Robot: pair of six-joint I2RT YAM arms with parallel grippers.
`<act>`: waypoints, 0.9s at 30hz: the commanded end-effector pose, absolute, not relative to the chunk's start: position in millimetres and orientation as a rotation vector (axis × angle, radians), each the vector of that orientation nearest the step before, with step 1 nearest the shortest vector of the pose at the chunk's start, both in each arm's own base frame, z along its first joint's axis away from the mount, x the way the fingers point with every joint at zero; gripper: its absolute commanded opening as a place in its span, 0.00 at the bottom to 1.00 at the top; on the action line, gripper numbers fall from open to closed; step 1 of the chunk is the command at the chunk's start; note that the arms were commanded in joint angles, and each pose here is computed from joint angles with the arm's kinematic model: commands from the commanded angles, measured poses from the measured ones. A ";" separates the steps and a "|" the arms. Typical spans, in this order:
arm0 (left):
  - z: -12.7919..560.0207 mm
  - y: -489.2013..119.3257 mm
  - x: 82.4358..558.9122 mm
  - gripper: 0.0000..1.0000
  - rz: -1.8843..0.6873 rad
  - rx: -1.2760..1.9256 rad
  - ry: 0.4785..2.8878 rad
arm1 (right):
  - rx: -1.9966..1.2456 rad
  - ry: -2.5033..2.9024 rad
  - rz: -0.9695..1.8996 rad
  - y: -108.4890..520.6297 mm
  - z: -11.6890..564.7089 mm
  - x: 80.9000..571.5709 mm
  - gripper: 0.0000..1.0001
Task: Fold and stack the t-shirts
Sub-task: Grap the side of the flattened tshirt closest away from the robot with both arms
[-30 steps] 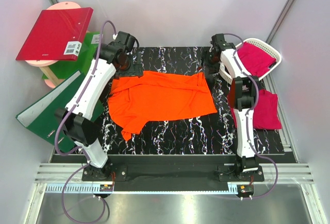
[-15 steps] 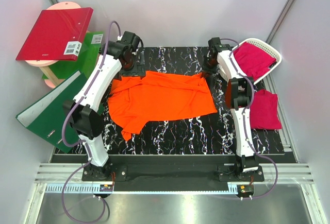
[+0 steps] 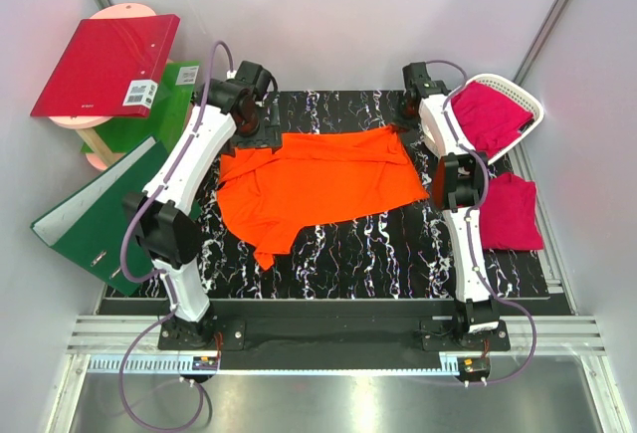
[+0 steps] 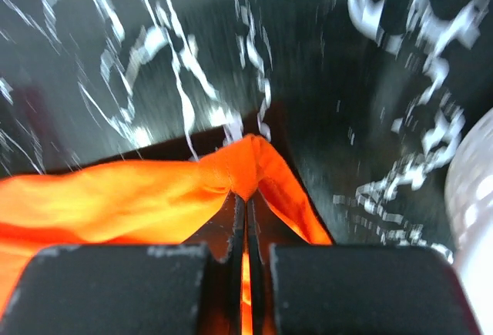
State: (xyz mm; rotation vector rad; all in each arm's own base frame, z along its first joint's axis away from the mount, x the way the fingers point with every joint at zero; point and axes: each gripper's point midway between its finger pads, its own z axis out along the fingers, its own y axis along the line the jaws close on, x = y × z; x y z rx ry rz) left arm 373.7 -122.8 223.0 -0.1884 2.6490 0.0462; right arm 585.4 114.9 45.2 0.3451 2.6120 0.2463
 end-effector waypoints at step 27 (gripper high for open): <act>135.1 -168.1 297.8 0.90 -0.247 -0.099 2.965 | 0.356 2.314 0.204 86.7 209.1 555.0 0.97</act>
